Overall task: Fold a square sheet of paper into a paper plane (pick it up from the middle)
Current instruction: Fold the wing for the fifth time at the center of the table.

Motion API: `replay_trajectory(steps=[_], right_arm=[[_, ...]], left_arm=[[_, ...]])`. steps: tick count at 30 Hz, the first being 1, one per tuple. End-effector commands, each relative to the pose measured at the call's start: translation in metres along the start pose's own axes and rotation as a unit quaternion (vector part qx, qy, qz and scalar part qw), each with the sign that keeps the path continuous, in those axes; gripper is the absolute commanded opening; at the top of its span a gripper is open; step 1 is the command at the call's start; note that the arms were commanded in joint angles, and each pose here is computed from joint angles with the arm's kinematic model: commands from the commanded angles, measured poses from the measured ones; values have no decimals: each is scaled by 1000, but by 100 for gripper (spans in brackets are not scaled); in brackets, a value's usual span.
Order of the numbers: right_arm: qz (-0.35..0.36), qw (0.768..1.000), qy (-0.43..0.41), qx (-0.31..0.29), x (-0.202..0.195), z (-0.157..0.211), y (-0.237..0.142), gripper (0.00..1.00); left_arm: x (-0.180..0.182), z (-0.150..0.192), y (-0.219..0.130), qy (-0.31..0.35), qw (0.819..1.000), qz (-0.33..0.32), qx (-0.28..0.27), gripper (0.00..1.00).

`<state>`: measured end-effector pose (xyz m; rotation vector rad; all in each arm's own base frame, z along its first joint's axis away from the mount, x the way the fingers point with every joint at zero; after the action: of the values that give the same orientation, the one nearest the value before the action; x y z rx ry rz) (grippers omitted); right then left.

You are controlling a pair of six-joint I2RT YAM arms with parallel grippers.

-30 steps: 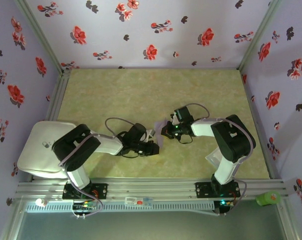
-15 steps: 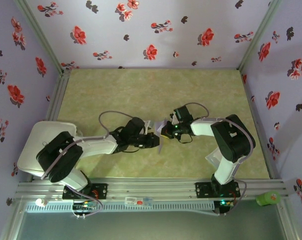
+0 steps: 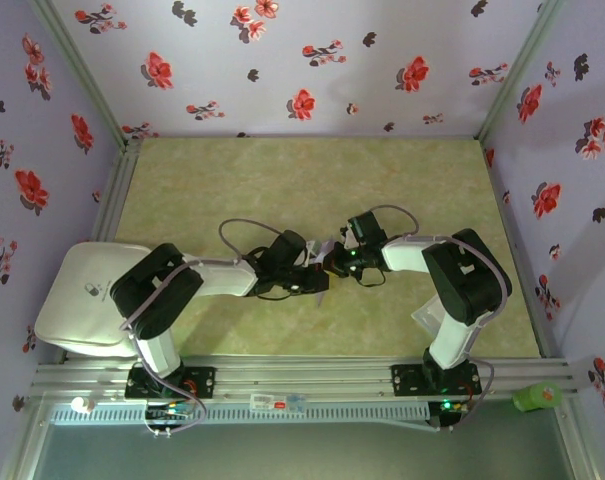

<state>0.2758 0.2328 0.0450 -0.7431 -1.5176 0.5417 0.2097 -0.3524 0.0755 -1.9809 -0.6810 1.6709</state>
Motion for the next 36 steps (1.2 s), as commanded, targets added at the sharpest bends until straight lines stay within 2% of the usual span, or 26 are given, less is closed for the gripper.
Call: replay_trajectory(steps=[1,17,36], right_arm=[[67,997,32,21,-32,19,9,2],[72,997,34,26,-35,20,11,2],[84,995,36,29,-39,22,10,1]], left_arm=[[-6,-1,6,13,1000,9,7,6],[29,24,13,-9,999,-23,37,6],[39,54,3,10,995,-66,75,5]])
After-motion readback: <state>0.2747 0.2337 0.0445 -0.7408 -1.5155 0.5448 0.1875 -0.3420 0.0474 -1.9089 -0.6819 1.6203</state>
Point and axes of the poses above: each hand's point on the last joint's axis, 136 mm out from that joint toward the fingers, its own y axis out along the fingers, its own x axis along the line the jaws close on, z = x × y, the point moved 4 cm from there along -y, back along the fingers, and after that the axes turned 5 degrees about -y, right-handed, at the moved point
